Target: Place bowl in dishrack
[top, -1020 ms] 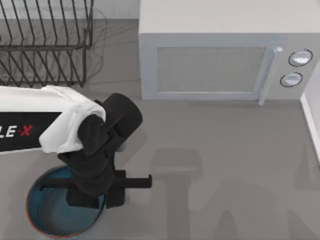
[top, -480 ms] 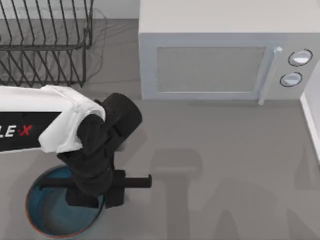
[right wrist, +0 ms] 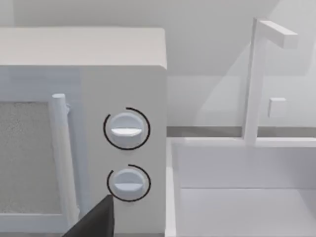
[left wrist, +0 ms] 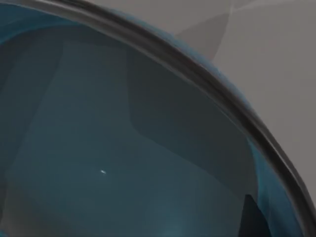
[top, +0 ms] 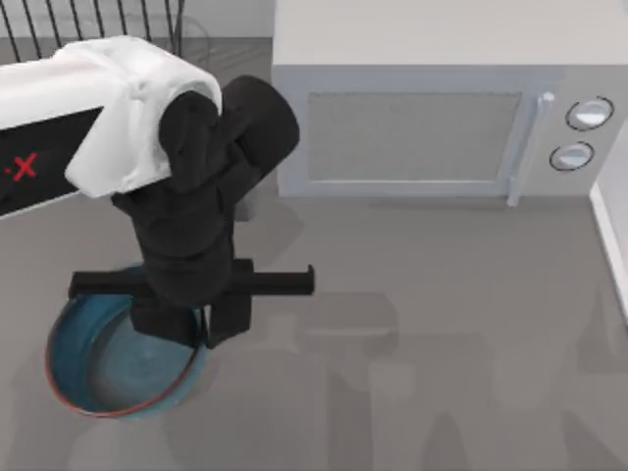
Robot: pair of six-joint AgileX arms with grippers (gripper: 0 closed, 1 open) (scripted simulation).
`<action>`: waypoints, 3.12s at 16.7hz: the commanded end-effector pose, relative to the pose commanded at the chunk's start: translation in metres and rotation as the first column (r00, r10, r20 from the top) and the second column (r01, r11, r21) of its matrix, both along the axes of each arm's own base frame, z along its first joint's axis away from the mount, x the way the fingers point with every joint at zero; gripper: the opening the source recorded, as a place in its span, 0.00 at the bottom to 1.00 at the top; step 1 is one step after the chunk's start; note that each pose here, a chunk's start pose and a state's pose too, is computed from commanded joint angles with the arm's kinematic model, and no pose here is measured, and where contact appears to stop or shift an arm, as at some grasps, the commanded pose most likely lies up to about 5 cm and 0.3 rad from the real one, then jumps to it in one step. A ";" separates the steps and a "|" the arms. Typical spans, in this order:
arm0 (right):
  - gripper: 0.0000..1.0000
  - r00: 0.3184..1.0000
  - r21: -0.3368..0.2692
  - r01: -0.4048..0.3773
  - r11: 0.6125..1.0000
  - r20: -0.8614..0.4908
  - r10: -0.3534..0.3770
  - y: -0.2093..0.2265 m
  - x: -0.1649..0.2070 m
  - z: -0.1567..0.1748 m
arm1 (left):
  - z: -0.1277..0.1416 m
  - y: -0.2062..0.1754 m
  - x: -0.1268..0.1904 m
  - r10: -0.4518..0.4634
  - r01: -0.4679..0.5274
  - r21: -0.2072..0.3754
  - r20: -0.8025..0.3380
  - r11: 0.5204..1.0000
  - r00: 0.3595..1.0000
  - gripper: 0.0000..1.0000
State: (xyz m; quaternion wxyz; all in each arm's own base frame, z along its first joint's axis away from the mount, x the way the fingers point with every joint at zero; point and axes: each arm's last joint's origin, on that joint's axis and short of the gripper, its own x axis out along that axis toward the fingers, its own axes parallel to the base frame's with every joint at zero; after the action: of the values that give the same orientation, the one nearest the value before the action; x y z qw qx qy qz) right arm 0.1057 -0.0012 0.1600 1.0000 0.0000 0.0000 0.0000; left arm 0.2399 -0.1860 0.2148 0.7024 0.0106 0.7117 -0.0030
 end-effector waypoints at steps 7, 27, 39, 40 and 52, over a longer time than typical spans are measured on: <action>1.00 1.000 0.000 0.000 1.000 0.000 0.000 0.000 0.000 0.000 | 0.104 0.013 -0.014 -0.001 0.001 -0.006 0.006 1.000 1.000 0.00; 1.00 1.000 0.000 0.000 1.000 0.000 0.000 0.000 0.000 0.000 | 0.163 0.140 0.003 0.167 0.108 -0.301 0.753 0.947 0.637 0.00; 1.00 1.000 0.000 0.000 1.000 0.000 0.000 0.000 0.000 0.000 | 0.203 0.215 -0.059 0.020 0.031 -0.019 1.000 0.999 -0.013 0.00; 1.00 1.000 0.000 0.000 1.000 0.000 0.000 0.000 0.000 0.000 | 0.203 0.215 -0.059 0.020 0.031 -0.019 1.000 0.999 -0.013 0.00; 1.00 1.000 0.000 0.000 1.000 0.000 0.000 0.000 0.000 0.000 | 0.126 0.225 0.079 0.019 0.031 -0.018 1.000 0.999 -0.011 0.00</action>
State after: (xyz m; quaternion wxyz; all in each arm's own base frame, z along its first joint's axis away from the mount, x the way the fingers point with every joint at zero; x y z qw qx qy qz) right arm 0.1057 -0.0012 0.1600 1.0000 0.0000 0.0000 0.0000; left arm 0.3191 0.0389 0.3407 1.0000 0.0004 0.0007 -0.0099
